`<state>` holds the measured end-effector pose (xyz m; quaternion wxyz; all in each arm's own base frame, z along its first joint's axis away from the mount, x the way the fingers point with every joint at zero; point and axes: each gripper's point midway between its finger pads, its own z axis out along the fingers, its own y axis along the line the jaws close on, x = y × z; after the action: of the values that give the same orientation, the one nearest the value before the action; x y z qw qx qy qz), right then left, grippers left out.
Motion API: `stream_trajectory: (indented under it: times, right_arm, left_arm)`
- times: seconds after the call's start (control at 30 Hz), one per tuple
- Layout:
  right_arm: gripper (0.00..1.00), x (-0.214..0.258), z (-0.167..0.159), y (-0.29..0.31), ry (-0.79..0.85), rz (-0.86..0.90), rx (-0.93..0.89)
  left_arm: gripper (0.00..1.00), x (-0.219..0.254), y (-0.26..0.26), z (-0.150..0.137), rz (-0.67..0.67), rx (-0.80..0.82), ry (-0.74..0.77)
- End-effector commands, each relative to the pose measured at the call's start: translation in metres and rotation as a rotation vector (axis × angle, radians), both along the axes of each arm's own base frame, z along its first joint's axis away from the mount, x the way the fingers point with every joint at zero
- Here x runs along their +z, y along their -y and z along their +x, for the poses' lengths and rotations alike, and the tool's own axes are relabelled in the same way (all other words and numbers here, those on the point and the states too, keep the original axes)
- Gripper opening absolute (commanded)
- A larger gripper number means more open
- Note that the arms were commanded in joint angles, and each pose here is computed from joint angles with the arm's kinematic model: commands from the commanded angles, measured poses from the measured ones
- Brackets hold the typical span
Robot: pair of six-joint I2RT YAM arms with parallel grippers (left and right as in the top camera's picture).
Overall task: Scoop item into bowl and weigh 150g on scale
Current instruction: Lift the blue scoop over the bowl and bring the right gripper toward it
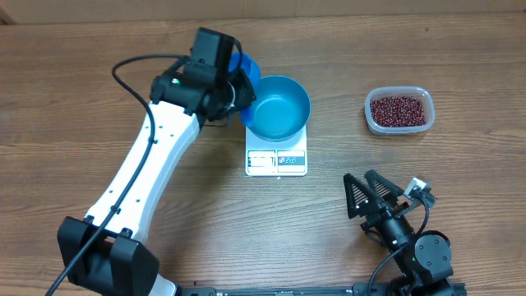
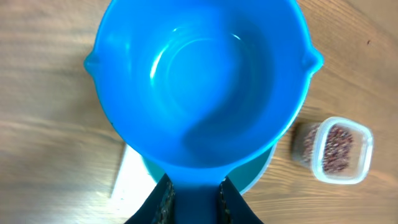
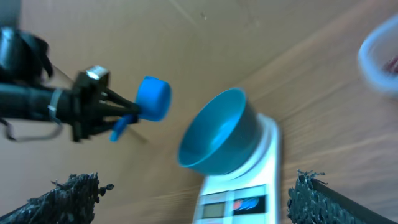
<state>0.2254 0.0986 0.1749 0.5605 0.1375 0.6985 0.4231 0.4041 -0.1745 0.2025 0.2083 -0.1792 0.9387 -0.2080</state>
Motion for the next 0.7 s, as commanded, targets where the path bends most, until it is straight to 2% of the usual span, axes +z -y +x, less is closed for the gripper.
stream_trajectory:
  times: [0.0, 0.17, 0.37, 0.53, 0.67]
  right_arm:
    - [1.0, 0.001, -0.004, -0.008, -0.111, 0.247, 0.049]
    - [1.0, 0.003, -0.009, -0.016, -0.142, 0.302, 0.105]
    - [1.0, 0.018, -0.018, -0.027, -0.056, 0.217, 0.194]
    - [0.97, 0.059, -0.026, -0.027, 0.074, 0.121, 0.208]
    - [0.94, 0.073, -0.018, -0.031, 0.049, 0.029, 0.21]
  left_arm:
    - [0.04, 0.015, 0.012, -0.005, -0.113, 0.188, -0.045]
    - [0.04, 0.012, 0.024, -0.016, -0.161, 0.263, -0.107]
    - [0.04, 0.01, 0.032, -0.024, -0.167, 0.331, -0.131]
    - [0.04, 0.01, 0.035, -0.025, -0.175, 0.371, -0.134]
    - [0.04, 0.01, 0.035, -0.025, -0.172, 0.373, -0.131]
